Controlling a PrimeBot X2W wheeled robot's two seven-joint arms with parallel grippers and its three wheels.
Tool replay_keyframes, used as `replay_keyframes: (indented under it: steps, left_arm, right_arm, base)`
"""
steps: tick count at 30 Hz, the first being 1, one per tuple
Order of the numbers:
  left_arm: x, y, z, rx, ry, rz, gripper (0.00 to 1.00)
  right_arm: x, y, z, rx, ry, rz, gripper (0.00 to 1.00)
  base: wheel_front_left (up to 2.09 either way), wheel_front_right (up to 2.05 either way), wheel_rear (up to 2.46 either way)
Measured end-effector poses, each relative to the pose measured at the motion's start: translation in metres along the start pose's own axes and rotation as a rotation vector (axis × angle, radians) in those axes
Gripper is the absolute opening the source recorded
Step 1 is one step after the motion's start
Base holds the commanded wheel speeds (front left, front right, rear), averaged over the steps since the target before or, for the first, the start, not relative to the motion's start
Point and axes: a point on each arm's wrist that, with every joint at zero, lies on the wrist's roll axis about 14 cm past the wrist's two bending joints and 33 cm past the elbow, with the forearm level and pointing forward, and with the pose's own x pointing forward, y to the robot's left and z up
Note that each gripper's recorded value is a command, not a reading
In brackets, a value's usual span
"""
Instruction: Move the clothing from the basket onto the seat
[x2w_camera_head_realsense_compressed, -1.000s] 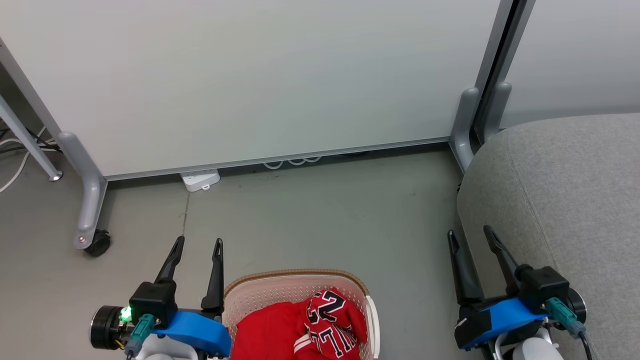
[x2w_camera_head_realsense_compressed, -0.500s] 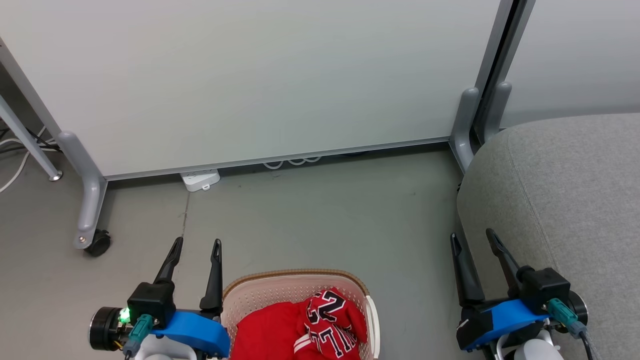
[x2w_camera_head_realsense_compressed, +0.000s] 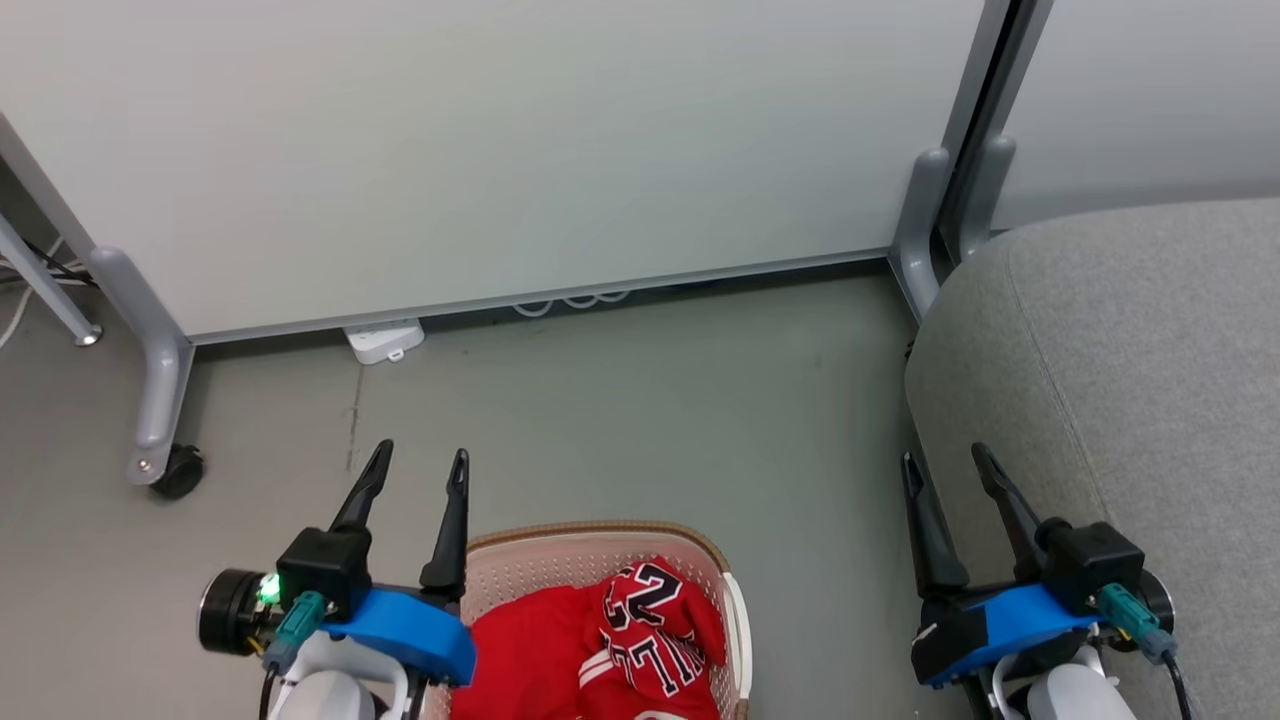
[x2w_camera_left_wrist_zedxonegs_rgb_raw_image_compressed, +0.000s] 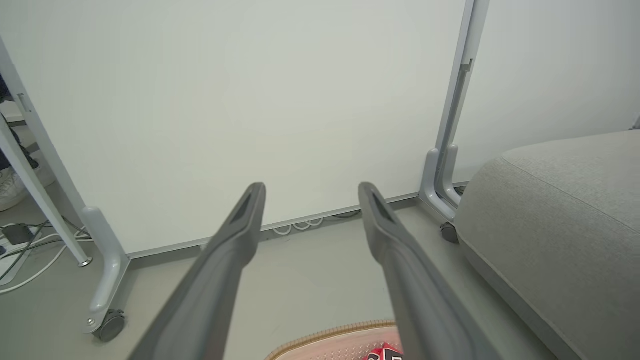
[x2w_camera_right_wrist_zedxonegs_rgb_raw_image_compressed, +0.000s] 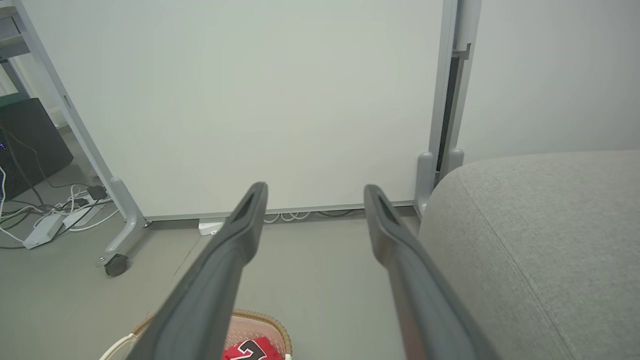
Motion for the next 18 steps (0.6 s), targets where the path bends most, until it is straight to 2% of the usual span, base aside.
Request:
replay_keyframes:
  steps: [7, 18]
  left_arm:
    - [0.025, -0.022, -0.018, 0.013, 0.052, -0.103, 1.0]
    - [0.065, -0.06, -0.081, 0.06, 0.216, -0.286, 1.0]
  right_arm:
    - [0.012, -0.008, -0.001, 0.002, 0.0, -0.015, 1.0]
    - [0.043, -0.025, -0.009, 0.0, 0.005, -0.038, 1.0]
  base:
    - [0.0, 0.0, 0.0]
    - [0.0, 0.0, 0.0]
